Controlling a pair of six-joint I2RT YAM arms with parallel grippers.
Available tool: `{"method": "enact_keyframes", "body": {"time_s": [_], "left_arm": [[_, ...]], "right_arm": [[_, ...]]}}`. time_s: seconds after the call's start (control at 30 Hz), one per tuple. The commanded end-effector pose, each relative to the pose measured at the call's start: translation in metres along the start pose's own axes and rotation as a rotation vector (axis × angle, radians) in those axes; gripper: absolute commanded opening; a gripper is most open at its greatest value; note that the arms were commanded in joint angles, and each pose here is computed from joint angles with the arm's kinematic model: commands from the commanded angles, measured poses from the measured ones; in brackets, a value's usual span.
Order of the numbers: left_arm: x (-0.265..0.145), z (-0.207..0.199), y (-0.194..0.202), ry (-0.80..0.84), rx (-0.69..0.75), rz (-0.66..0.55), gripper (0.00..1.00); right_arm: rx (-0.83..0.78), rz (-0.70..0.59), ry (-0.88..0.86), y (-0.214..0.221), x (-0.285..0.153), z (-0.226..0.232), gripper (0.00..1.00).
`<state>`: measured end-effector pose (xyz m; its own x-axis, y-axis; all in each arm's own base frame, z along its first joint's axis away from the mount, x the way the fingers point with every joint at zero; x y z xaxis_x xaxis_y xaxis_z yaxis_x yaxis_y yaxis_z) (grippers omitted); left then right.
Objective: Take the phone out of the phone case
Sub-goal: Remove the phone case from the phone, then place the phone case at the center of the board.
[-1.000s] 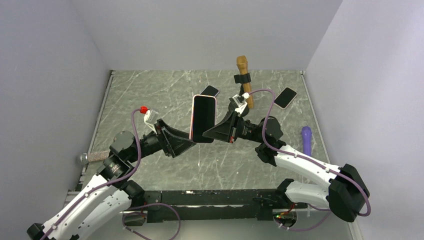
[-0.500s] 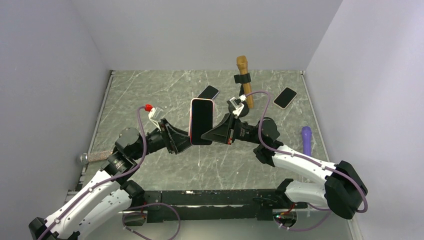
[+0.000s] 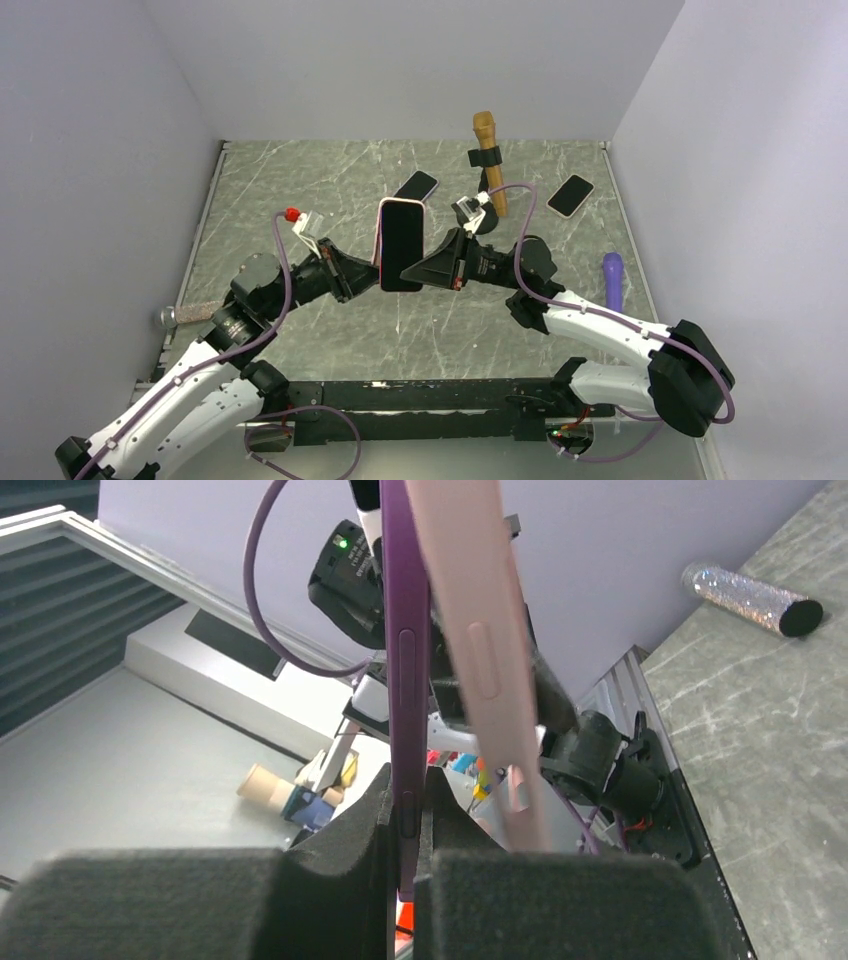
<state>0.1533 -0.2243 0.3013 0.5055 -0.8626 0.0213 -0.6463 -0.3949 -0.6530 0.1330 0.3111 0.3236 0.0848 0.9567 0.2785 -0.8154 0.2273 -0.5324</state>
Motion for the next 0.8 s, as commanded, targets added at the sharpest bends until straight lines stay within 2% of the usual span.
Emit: {"method": "enact_keyframes", "body": {"time_s": [0.0, 0.1, 0.27, 0.5, 0.63, 0.77], "left_arm": [[-0.018, 0.049, -0.021, -0.336, -0.055, -0.159, 0.00], [-0.035, 0.080, -0.014, -0.481, -0.087, -0.185, 0.00], [-0.041, 0.106, -0.009, -0.524, -0.128, -0.199, 0.00], [-0.043, 0.177, 0.025, -0.741, -0.247, 0.029, 0.00], [-0.052, 0.214, 0.003, -0.839, -0.221, 0.034, 0.00], [-0.051, 0.250, -0.042, -0.898, -0.206, 0.038, 0.00]], "right_arm": [[-0.095, -0.011, -0.104, -0.003, 0.001, 0.028, 0.00], [-0.101, -0.005, -0.098, -0.001, 0.000, 0.029, 0.00], [-0.115, 0.004, -0.084, 0.001, 0.001, 0.029, 0.00], [-0.173, -0.003, 0.059, -0.001, -0.004, 0.012, 0.00], [-0.205, -0.004, 0.089, 0.000, -0.009, 0.013, 0.00], [-0.208, 0.002, 0.104, 0.003, -0.012, 0.010, 0.00]]}}
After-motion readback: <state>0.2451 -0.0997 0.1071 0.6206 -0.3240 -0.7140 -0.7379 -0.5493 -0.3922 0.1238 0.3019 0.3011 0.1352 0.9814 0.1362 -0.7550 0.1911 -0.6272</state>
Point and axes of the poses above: each gripper's point midway between its finger pads, its own x axis out along the fingers, its own z axis along the line the jaws close on, y = z × x, the point moved 2 cm from there along -x, back along the fingers, and after that the axes turned 6 degrees about -x, right-handed, at the moved point
